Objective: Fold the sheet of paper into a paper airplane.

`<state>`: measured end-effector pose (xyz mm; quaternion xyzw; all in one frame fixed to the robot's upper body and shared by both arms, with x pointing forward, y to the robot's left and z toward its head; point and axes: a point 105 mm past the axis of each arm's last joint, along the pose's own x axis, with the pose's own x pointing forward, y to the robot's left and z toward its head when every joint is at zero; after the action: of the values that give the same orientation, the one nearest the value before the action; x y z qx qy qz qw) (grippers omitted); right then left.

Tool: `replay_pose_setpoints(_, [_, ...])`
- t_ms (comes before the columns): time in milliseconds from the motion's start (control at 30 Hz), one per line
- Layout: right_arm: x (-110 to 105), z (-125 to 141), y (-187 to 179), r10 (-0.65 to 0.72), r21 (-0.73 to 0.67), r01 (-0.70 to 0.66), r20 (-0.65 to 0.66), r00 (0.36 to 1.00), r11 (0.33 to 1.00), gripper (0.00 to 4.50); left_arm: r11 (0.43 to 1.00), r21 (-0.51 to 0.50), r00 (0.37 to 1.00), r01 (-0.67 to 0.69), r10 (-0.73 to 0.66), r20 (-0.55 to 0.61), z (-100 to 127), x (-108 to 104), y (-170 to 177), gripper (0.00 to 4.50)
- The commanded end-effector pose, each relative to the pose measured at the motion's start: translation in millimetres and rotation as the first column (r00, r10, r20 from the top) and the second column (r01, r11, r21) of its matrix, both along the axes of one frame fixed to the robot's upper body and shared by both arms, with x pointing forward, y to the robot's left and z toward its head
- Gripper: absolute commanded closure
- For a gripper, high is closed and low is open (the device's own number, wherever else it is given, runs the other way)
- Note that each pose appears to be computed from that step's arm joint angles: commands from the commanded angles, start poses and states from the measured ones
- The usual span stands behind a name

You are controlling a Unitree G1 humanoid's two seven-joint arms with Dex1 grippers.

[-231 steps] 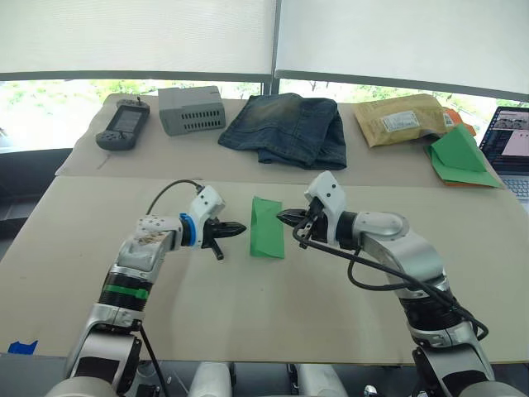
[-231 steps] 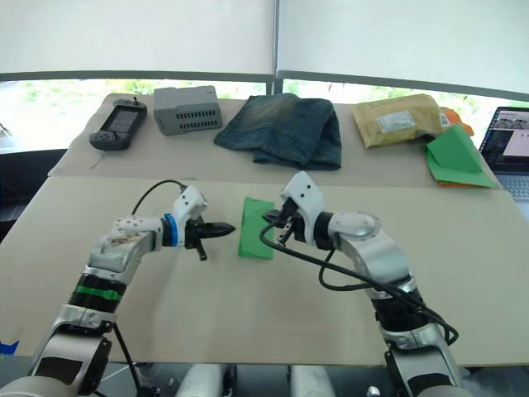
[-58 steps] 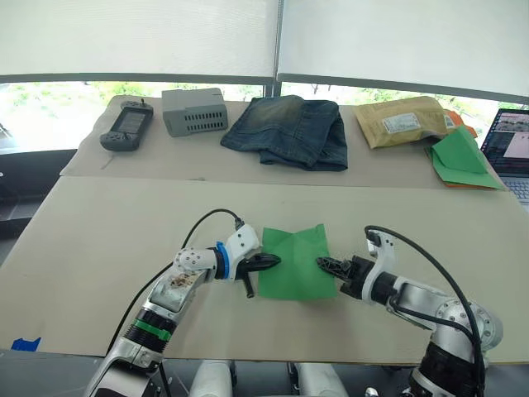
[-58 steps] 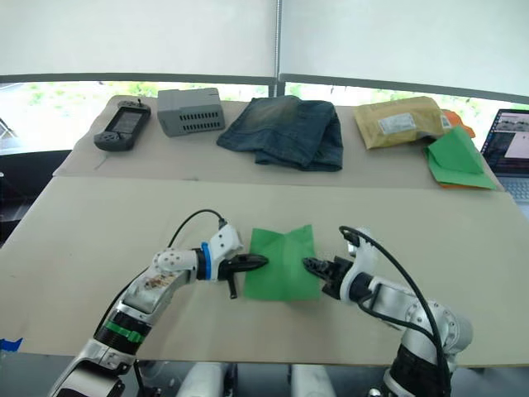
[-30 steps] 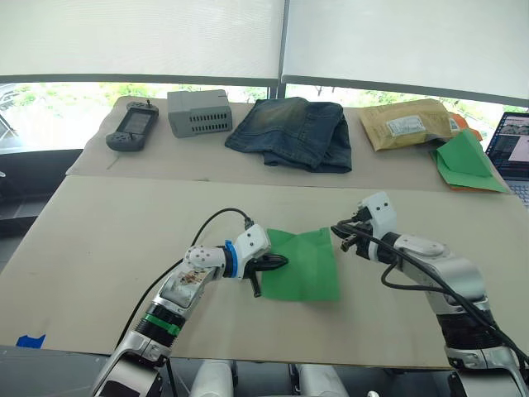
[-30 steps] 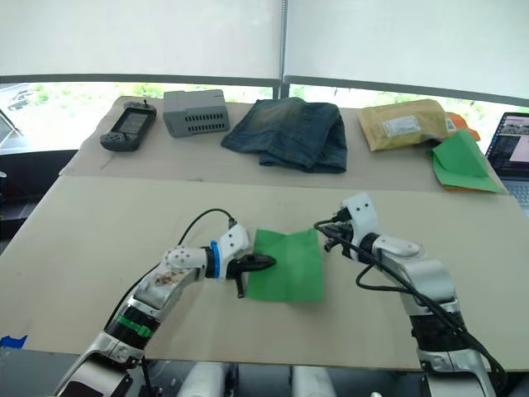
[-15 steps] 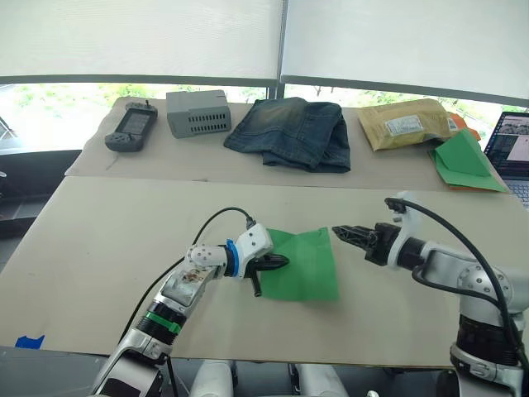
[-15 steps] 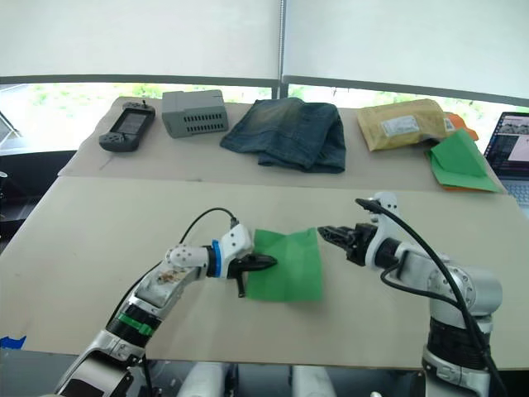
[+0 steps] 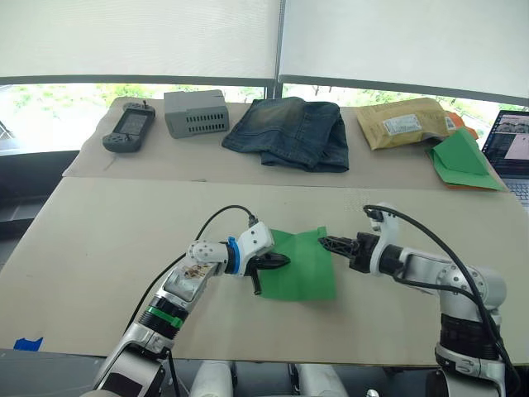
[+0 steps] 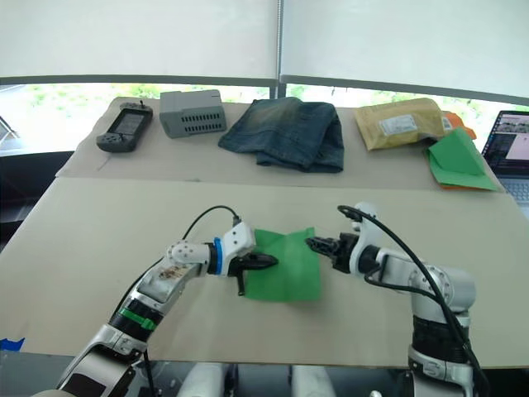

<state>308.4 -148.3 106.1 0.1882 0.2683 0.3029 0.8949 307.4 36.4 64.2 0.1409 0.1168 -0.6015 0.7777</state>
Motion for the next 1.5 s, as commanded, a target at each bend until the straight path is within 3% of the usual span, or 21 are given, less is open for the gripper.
replay_pose_setpoints(33, [2.8,12.6,6.0,0.031,-0.010,-0.031,0.081,0.996,0.999,3.70,1.000,0.021,1.000,0.004,-0.004,0.001,-3.9,-2.9,2.7,4.50])
replay_pose_setpoints(100, [3.7,14.6,6.8,0.041,-0.041,-0.036,0.115,0.993,0.998,4.42,1.000,0.022,1.000,0.006,-0.006,0.000,-4.0,-3.3,3.3,4.50])
replay_pose_setpoints(133, [3.2,13.8,6.8,0.057,-0.085,-0.046,0.135,0.989,0.995,4.47,1.000,0.023,1.000,0.006,-0.006,0.000,-4.1,-3.2,3.5,4.50])
replay_pose_setpoints(367, [3.5,13.2,9.7,0.185,-0.364,-0.056,0.329,0.926,0.930,4.47,0.999,0.031,1.000,0.014,-0.014,0.005,-4.1,-2.6,2.5,4.50])
replay_pose_setpoints(700, [-10.3,17.7,19.9,0.378,-0.598,-0.015,0.487,0.787,0.801,4.47,0.999,0.033,1.000,0.020,-0.020,0.004,-3.2,-0.1,2.3,4.50])
replay_pose_setpoints(933, [-15.6,-3.3,30.2,0.605,-0.800,0.016,0.467,0.644,0.600,4.47,0.999,0.015,1.000,0.029,-0.029,0.003,1.0,2.6,-3.2,4.50])
replay_pose_setpoints(1100, [-21.2,-9.5,36.3,0.708,-0.863,0.043,0.441,0.552,0.504,4.47,0.999,0.022,0.999,0.035,-0.035,0.008,1.3,3.7,-2.6,4.50])
replay_pose_setpoints(1233, [-25.3,-17.9,37.4,0.793,-0.917,0.092,0.384,0.472,0.389,4.47,0.999,0.021,0.999,0.031,-0.032,0.008,1.6,3.7,-1.8,4.50])
replay_pose_setpoints(1333, [-26.9,-21.4,40.2,0.829,-0.930,0.132,0.366,0.423,0.343,4.47,1.000,0.010,1.000,0.027,-0.027,0.003,3.2,3.6,-2.1,4.50])
replay_pose_setpoints(1500, [-30.3,-32.4,41.7,0.841,-0.937,0.126,0.348,0.414,0.326,4.47,0.995,-0.094,0.999,-0.018,0.014,-0.042,20.9,9.4,-6.7,4.50])
